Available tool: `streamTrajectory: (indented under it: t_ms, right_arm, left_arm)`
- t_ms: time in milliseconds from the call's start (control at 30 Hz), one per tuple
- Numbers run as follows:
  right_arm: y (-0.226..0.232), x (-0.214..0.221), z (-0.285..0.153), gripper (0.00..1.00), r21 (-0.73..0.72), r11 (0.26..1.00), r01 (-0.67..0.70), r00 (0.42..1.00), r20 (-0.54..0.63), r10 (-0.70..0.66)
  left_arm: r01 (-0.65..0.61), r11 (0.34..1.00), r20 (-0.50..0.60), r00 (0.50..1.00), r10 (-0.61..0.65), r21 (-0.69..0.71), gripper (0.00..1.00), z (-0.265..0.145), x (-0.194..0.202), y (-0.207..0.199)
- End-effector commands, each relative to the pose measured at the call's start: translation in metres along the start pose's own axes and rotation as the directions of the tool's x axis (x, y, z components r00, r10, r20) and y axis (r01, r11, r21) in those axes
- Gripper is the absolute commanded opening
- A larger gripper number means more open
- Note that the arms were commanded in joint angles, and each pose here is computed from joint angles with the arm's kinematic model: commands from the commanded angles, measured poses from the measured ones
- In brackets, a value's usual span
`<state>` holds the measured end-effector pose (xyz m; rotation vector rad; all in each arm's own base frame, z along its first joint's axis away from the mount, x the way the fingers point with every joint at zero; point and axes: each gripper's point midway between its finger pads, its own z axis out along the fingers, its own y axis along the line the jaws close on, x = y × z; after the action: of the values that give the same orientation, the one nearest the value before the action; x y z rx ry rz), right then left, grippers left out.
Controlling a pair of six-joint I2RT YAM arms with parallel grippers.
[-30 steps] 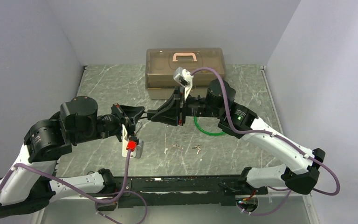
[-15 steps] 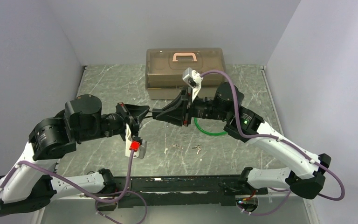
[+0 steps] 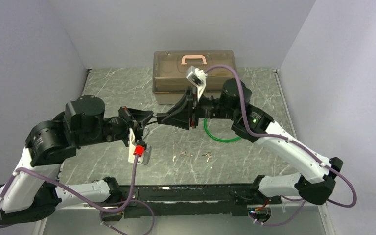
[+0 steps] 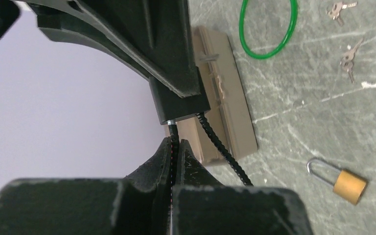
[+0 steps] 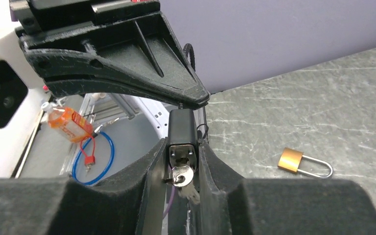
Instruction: Unlock with the key
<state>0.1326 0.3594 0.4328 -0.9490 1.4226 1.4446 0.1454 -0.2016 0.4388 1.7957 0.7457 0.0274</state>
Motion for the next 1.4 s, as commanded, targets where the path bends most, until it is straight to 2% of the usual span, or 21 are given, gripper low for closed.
streamTrajectory:
  t_ms: [0, 200, 300, 467, 667, 1000, 1367]
  right_arm:
    - [0.01, -0.033, -0.004, 0.34, -0.026, 0.998, 0.05, 0.998, -0.045, -0.051]
    - [0.012, -0.034, -0.003, 0.63, -0.063, 0.995, 0.083, 0.981, -0.171, -0.093]
    - [0.01, -0.027, -0.003, 0.69, -0.07, 0.995, 0.076, 0.973, -0.212, -0.089]
    - [0.007, -0.021, 0.003, 0.71, -0.092, 0.994, 0.064, 0.958, -0.273, -0.087]
    - [0.006, -0.018, 0.014, 0.71, -0.111, 0.99, 0.089, 0.949, -0.291, -0.118]
    - [0.016, -0.007, 0.045, 0.66, -0.18, 0.967, 0.183, 0.92, -0.315, -0.233]
    - [0.019, 0.025, 0.059, 0.57, -0.22, 0.959, 0.18, 0.878, -0.403, -0.258]
  left_arm:
    - [-0.036, 0.998, -0.121, 0.992, 0.029, -0.056, 0.0, -0.049, 0.018, 0.004]
    - [-0.047, 0.999, -0.132, 0.99, 0.045, -0.013, 0.0, -0.049, 0.021, -0.006]
    - [-0.042, 0.999, -0.124, 0.991, 0.041, -0.005, 0.0, -0.047, 0.02, -0.009]
    - [-0.04, 0.999, -0.107, 0.993, 0.043, 0.031, 0.0, -0.044, 0.017, -0.015]
    - [-0.048, 0.997, -0.085, 0.995, 0.052, 0.054, 0.0, -0.039, 0.014, -0.02]
    - [-0.047, 0.994, -0.07, 0.996, 0.054, 0.094, 0.0, -0.032, 0.012, -0.029]
    - [-0.058, 0.994, -0.066, 0.996, 0.064, 0.097, 0.0, -0.032, 0.011, -0.029]
